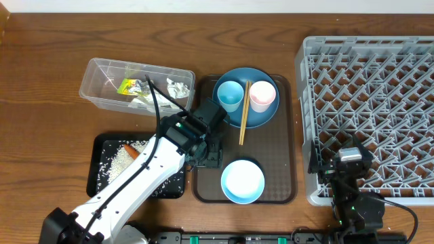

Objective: Sort waste into correct bins and load items into the dishwasher rack

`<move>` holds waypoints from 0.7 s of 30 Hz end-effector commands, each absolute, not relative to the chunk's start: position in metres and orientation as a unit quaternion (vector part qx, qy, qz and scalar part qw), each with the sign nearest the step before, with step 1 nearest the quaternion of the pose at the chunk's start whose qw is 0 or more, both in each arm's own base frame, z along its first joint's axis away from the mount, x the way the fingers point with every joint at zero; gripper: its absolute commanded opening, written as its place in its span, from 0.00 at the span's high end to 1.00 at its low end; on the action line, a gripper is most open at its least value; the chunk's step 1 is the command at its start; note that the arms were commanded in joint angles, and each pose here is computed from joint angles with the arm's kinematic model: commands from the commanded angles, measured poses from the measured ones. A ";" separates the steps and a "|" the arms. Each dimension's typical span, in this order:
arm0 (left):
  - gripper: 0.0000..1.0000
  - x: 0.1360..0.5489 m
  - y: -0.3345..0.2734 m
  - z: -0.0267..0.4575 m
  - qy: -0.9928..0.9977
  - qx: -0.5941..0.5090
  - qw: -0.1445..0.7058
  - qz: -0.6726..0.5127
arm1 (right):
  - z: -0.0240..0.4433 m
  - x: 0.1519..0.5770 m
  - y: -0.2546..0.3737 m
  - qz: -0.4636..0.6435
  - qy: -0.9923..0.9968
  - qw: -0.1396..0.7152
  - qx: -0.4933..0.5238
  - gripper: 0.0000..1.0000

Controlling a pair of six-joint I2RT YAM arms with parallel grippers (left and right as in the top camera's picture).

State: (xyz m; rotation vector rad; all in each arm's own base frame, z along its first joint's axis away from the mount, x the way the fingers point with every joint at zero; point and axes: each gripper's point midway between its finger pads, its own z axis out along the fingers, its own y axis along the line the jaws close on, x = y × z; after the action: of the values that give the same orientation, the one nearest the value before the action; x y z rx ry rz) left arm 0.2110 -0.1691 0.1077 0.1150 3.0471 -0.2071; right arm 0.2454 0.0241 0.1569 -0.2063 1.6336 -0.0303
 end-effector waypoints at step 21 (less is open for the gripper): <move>0.29 0.227 -0.182 0.111 0.993 -0.006 0.073 -0.097 | 0.156 0.246 0.021 -0.020 0.729 0.679 -0.090 0.01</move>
State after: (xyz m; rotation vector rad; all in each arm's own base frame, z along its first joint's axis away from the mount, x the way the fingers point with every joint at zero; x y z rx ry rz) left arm 0.2291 -0.1821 0.1120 0.0363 2.9702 -0.2847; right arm 0.2454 0.0241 0.1571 -0.2062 1.6328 -0.0304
